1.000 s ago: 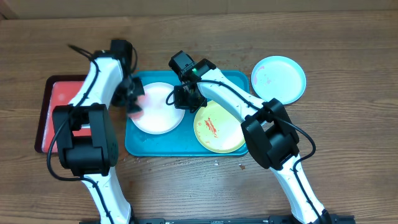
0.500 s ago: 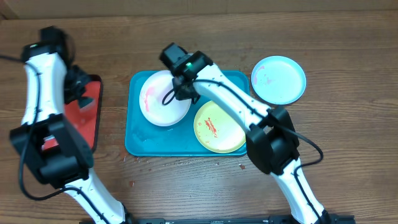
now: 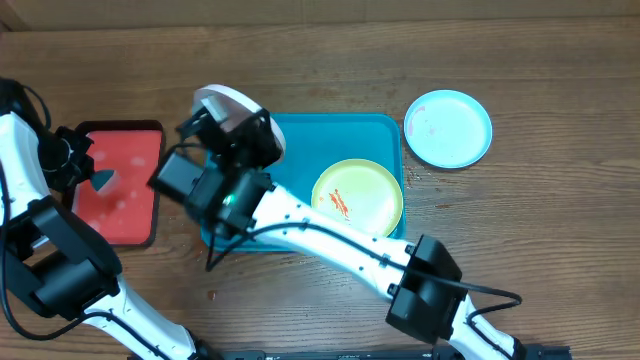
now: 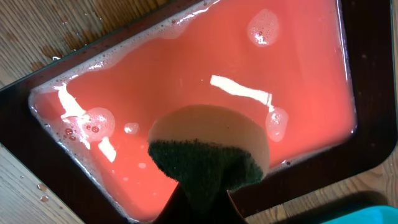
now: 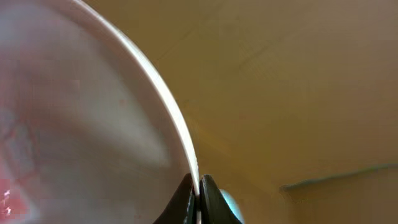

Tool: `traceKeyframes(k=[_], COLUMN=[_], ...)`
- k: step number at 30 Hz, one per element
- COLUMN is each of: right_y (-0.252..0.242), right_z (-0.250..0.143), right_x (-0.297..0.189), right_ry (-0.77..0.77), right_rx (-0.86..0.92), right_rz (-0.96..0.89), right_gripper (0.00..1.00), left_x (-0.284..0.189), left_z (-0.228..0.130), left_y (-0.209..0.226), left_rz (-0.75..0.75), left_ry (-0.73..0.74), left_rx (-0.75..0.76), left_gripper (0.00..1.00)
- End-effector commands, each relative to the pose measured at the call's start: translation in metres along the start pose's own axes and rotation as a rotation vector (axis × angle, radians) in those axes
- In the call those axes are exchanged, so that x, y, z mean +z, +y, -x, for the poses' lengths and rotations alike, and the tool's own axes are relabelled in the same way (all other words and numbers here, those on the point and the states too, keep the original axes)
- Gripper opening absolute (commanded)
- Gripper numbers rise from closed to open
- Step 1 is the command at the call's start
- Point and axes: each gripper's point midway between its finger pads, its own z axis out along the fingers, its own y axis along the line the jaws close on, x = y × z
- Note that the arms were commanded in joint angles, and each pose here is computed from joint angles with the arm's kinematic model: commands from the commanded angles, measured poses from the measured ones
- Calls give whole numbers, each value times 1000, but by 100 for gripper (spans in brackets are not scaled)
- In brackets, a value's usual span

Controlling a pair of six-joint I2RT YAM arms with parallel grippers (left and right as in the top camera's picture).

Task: Clean dirty plates on tray and stack at the side
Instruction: 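Return the sponge to the red tray and lift the white plate with the right gripper, then carry the white plate right and stack it on the light-blue plate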

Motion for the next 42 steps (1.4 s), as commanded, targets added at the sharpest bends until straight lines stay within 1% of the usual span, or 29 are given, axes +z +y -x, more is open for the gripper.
traceKeyframes(k=[1, 4, 8, 10, 13, 14, 15, 16, 17, 18, 20, 22, 23, 25, 28, 30, 31, 33, 37, 40, 42], right_y=[-44, -45, -45, -38, -8, 5, 23, 33, 36, 30, 6, -16, -30, -36, -49, -62, -71, -91, -123, -134, -137], right_z=[18, 19, 19, 18, 6, 0, -8, -16, -25, -31, -39, -43, -51, -66, -107, -139, -163, -205, -289, -335, -356], right_x=[-14, -15, -12, -10, 2, 7, 14, 18, 27, 36, 55, 73, 91, 110, 142, 160, 172, 188, 211, 216, 219], right_ry=[-23, -19, -18, -22, -3, 16, 46, 71, 105, 133, 188, 234, 294, 379, 563, 692, 777, 895, 1079, 1171, 1201], right_rx=[-207, -268, -258, -227, -143, -125, -121, -127, -134, -130, -29, 140, 288, 410, 607, 728, 795, 871, 976, 1039, 1077], right_rz=[-141, -149, -142, -99, 99, 184, 320, 397, 450, 445, 391, 384, 456, 594, 797, 842, 836, 782, 675, 628, 622], right_gripper=[4, 4, 4, 4, 4, 4, 4, 4, 4, 4, 4, 4, 4, 4, 4, 4, 4, 4, 4, 4, 4], left_x=[-13, -13, -13, -13, -13, -13, -13, -13, -13, -13, -13, -13, -13, -13, -13, -13, -13, -13, -13, -13, -13], left_z=[-6, -8, -7, -7, -7, -7, -7, -7, -7, -7, -7, -7, -6, -6, -7, -6, -7, -7, -6, -6, -7], left_y=[-6, -9, -9, -9, -9, -9, -9, -9, -9, -9, -9, -10, -10, -10, -10, -10, -10, -10, -10, -11, -14], left_rz=[-40, -58, -61, -61, -61, -61, -61, -61, -61, -61, -61, -62, -63, -62, -63, -63, -63, -63, -63, -65, -68], left_ry=[0, 10, 8, 8, 8, 8, 8, 8, 8, 8, 8, 7, 5, 6, 6, 6, 6, 6, 6, 2, -1], left_rx=[-10, -10, -10, -9, -9, -7, -6, -6, -6, -6, -6, -6, -6, -6, -6, -6, -6, -6, -6, -3, 2], left_gripper=[4, 5, 4, 4, 4, 5, 4, 4, 5, 4, 4, 4, 4, 4, 4, 4, 4, 4, 4, 4, 4])
